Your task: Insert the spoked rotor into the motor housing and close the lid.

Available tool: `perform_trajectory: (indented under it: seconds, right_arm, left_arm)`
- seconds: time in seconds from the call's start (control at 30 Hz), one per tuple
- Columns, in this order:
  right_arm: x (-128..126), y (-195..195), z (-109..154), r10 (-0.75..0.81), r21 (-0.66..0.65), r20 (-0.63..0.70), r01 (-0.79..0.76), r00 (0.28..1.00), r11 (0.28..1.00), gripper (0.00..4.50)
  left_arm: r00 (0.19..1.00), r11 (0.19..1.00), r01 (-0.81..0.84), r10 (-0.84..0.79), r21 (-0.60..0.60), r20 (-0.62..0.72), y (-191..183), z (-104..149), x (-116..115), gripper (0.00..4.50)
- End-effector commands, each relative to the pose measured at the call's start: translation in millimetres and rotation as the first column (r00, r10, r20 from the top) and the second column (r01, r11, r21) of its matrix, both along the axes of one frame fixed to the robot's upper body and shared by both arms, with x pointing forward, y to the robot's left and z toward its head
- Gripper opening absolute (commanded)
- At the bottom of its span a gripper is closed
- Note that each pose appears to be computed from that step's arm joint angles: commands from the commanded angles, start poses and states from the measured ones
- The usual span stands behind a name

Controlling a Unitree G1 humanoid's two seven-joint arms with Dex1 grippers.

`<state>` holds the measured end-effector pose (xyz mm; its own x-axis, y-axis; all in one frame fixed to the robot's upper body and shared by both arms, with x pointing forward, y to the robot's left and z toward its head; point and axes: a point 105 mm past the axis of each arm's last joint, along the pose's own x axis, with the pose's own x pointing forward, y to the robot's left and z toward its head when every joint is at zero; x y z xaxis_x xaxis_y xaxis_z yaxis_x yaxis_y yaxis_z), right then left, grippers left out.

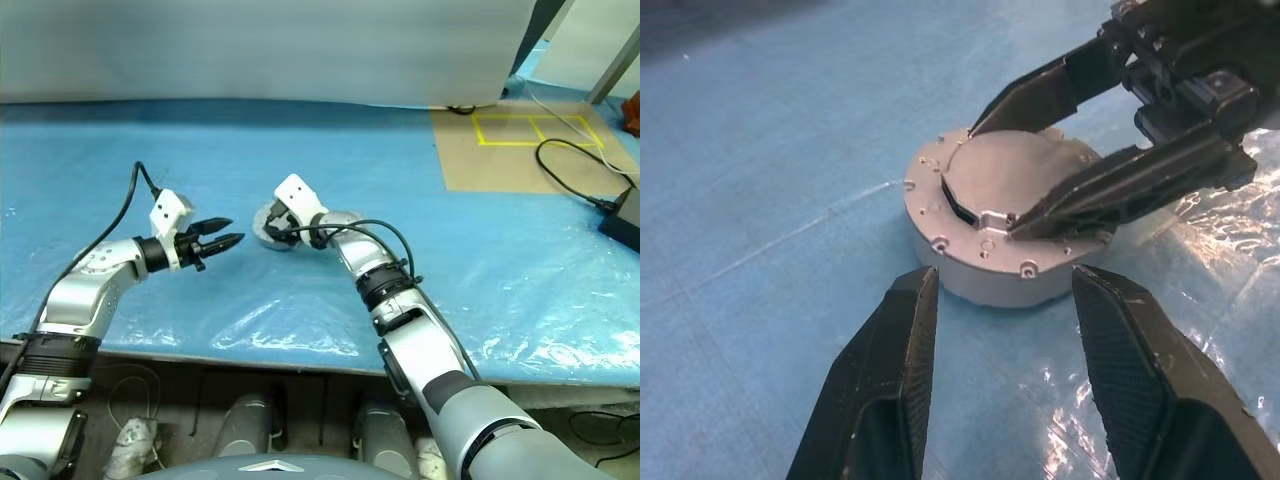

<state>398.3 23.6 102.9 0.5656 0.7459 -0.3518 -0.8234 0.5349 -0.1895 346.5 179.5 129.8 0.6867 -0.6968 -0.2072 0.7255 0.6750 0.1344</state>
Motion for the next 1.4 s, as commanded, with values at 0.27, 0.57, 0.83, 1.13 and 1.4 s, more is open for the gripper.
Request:
perform_trajectory:
  seconds: [0.27,0.57,0.83,1.13,1.4]
  right_arm:
    - [-21.8,-28.3,-53.6,0.047,-0.15,-0.176,-0.074,0.983,0.986,2.97]
    - [-49.6,-25.0,-44.7,0.181,-0.092,-0.289,-0.215,0.94,0.972,2.97]
    - [-43.4,-28.3,-51.5,0.137,-0.136,-0.26,-0.177,0.956,0.975,2.97]
    - [-48.0,-37.0,-72.9,0.135,-0.181,-0.262,-0.186,0.956,0.966,2.97]
    - [-45.9,-35.5,-69.7,0.129,-0.156,-0.261,-0.174,0.957,0.972,2.97]
  left_arm:
    - [0.999,1.0,0.012,-0.012,-0.004,0.049,-2.5,12.9,2.9,2.2]
    - [0.999,1.0,0.007,-0.007,-0.004,0.048,-2.5,10.7,2.7,2.2]
    - [0.994,0.996,0.09,-0.089,-0.014,0.057,-23.9,15.2,-1.3,2.2]
    - [0.972,0.975,0.222,-0.223,0.016,0.073,-61.8,17.9,0.3,2.2]
    - [0.979,0.979,0.203,-0.204,0.014,0.024,-63.6,2.7,16.3,2.2]
